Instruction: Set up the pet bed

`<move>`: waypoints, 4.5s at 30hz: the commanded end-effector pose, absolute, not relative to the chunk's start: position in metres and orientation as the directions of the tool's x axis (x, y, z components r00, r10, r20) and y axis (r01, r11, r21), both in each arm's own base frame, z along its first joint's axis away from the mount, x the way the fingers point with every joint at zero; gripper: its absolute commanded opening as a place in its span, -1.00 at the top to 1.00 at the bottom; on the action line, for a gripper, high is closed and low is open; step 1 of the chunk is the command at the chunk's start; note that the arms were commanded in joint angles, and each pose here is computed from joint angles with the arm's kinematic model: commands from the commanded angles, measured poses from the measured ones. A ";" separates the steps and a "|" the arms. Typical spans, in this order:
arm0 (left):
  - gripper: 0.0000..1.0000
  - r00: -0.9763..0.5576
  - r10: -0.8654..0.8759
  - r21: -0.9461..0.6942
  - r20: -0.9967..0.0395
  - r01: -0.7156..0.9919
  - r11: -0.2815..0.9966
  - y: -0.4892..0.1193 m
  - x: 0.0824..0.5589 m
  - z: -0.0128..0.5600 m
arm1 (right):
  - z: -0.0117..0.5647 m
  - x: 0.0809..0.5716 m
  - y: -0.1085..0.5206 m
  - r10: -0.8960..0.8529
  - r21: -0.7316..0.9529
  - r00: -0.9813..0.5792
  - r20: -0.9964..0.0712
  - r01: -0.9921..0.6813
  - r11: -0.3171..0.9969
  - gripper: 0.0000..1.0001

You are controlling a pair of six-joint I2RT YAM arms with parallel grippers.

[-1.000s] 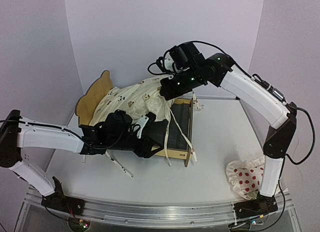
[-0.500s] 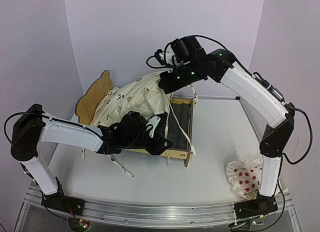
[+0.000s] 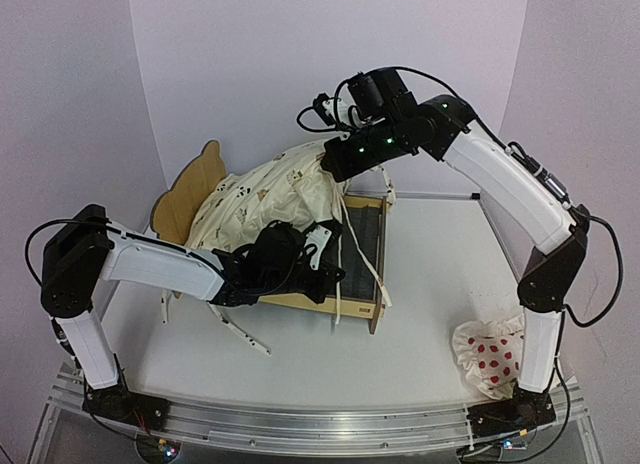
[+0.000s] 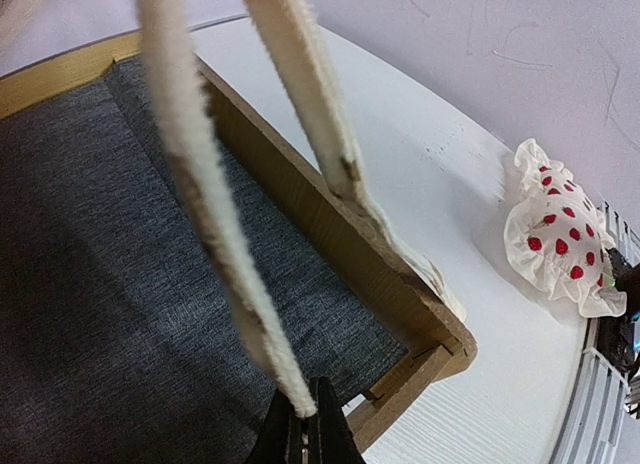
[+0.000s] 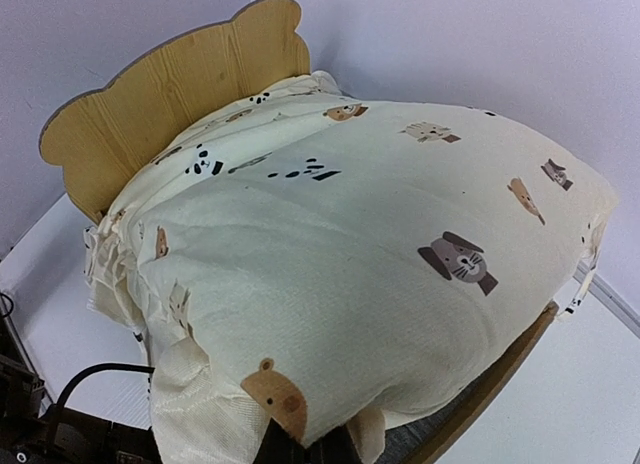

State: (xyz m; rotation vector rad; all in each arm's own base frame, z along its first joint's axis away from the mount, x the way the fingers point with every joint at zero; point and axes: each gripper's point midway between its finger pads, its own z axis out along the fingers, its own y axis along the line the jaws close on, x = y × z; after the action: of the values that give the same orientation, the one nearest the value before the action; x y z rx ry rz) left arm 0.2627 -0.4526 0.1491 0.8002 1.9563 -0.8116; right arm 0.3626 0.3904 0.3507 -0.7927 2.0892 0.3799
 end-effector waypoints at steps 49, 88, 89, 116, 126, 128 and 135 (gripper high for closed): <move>1.00 -0.246 0.144 -0.099 -0.959 0.761 0.641 -0.464 0.295 0.188 | 0.333 0.358 0.383 -0.338 0.054 -0.479 -0.810 -0.636 0.770 1.00; 1.00 -0.201 0.115 -0.082 -0.973 0.762 0.642 -0.449 0.289 0.216 | 0.321 0.356 0.382 -0.335 0.069 -0.500 -0.798 -0.628 0.775 1.00; 1.00 -0.209 0.112 -0.090 -0.972 0.762 0.641 -0.448 0.288 0.214 | 0.321 0.356 0.381 -0.336 0.068 -0.501 -0.798 -0.628 0.776 1.00; 1.00 -0.346 0.147 -0.189 -0.927 0.767 0.614 -0.458 0.261 0.161 | 0.307 0.352 0.377 -0.342 0.072 -0.527 -0.778 -0.615 0.785 1.00; 0.98 -0.383 0.219 -0.129 -0.898 0.703 0.700 -0.445 0.262 0.125 | 0.295 0.349 0.374 -0.335 0.087 -0.545 -0.768 -0.607 0.790 1.00; 0.98 -0.374 0.234 -0.084 -0.898 0.665 0.742 -0.438 0.269 0.122 | 0.291 0.348 0.373 -0.334 0.090 -0.550 -0.765 -0.606 0.791 1.00; 0.97 -0.372 0.280 -0.023 -0.885 0.636 0.771 -0.426 0.273 0.118 | 0.286 0.347 0.373 -0.332 0.099 -0.560 -0.759 -0.602 0.792 1.00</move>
State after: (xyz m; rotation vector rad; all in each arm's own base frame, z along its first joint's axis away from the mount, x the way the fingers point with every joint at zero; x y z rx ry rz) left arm 0.2671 -0.4322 0.1125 0.7135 1.9652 -0.5171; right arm 0.3493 0.3680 0.2507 -0.7319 2.2942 0.3591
